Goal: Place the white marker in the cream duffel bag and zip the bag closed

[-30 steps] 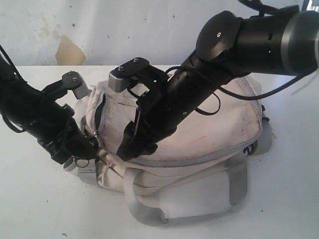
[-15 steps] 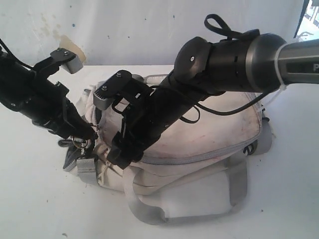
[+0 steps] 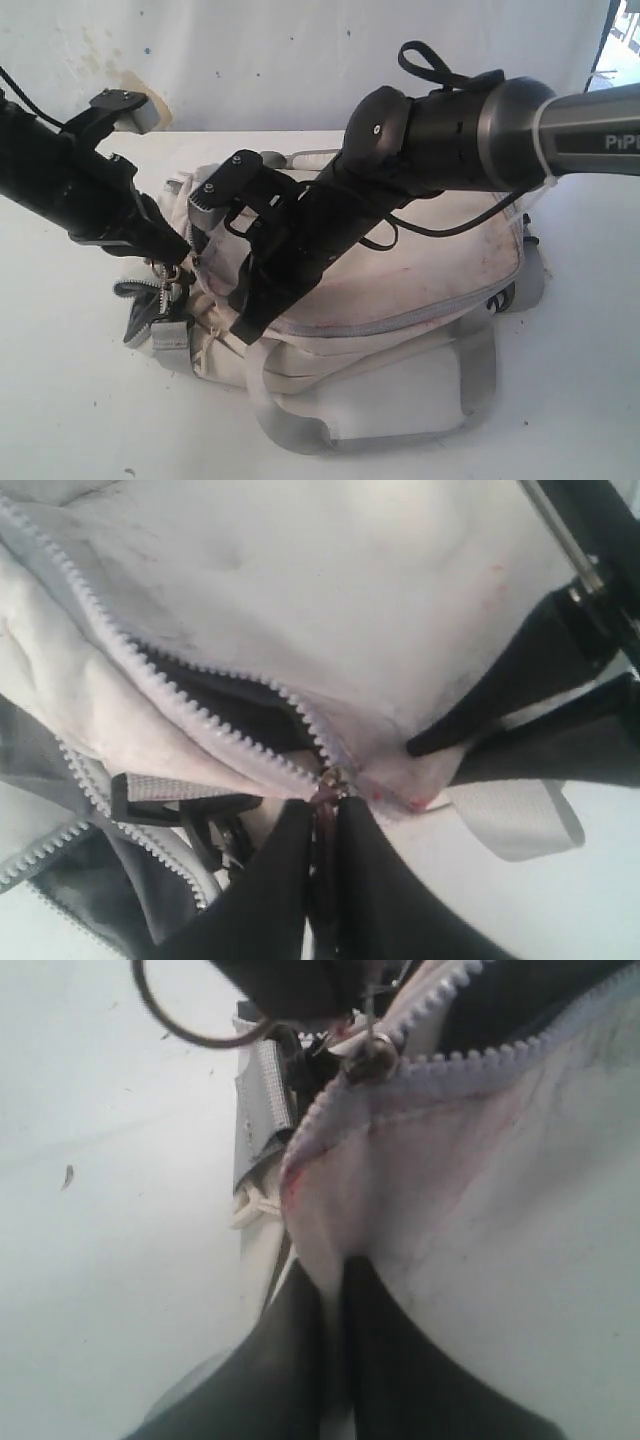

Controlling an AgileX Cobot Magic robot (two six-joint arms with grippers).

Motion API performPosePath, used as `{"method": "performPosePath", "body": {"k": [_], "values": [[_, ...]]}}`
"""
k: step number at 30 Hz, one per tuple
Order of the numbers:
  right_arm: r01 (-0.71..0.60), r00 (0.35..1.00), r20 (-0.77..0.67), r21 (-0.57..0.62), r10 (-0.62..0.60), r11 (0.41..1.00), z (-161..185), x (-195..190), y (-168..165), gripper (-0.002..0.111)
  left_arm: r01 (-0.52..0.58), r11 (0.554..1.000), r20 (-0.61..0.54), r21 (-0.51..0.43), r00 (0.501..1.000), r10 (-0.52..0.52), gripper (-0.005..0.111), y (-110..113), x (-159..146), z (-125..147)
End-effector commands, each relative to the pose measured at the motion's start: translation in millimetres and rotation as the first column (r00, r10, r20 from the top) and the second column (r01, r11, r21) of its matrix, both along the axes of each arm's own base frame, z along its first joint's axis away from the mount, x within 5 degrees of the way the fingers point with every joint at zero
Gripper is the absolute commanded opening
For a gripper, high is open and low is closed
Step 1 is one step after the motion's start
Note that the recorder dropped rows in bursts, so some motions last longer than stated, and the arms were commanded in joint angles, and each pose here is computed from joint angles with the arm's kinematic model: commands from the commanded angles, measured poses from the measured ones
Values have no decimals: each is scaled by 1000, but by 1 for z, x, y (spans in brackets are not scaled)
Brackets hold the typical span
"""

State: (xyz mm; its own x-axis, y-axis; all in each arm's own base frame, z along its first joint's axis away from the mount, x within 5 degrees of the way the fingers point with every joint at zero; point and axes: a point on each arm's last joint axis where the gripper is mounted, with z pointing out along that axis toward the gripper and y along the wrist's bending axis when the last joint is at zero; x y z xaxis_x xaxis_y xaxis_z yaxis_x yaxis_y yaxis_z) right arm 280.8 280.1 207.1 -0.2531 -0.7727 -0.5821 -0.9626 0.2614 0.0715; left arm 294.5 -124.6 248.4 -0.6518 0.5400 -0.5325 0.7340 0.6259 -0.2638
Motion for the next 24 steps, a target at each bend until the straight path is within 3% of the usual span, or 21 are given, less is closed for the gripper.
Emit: {"method": "performPosePath", "body": {"k": [1, 6, 15, 24], "values": [[-78, 997, 8, -71, 79, 994, -5, -3, -4, 0, -143, 989, 44, -33, 989, 144, 0, 1, 8, 8], [-136, 991, -12, -139, 135, 981, -12, -6, -8, 0, -244, 967, 106, -77, 962, 251, 0, 2, 19, 13], [-175, 984, -52, -198, 168, 964, -20, -7, -12, 0, -259, 963, 250, -76, 930, 270, 0, 6, 35, 35], [-188, 982, -28, -218, 186, 958, -20, -6, -14, 0, -352, 931, 236, -90, 901, 364, 0, 32, 43, 35]]}}
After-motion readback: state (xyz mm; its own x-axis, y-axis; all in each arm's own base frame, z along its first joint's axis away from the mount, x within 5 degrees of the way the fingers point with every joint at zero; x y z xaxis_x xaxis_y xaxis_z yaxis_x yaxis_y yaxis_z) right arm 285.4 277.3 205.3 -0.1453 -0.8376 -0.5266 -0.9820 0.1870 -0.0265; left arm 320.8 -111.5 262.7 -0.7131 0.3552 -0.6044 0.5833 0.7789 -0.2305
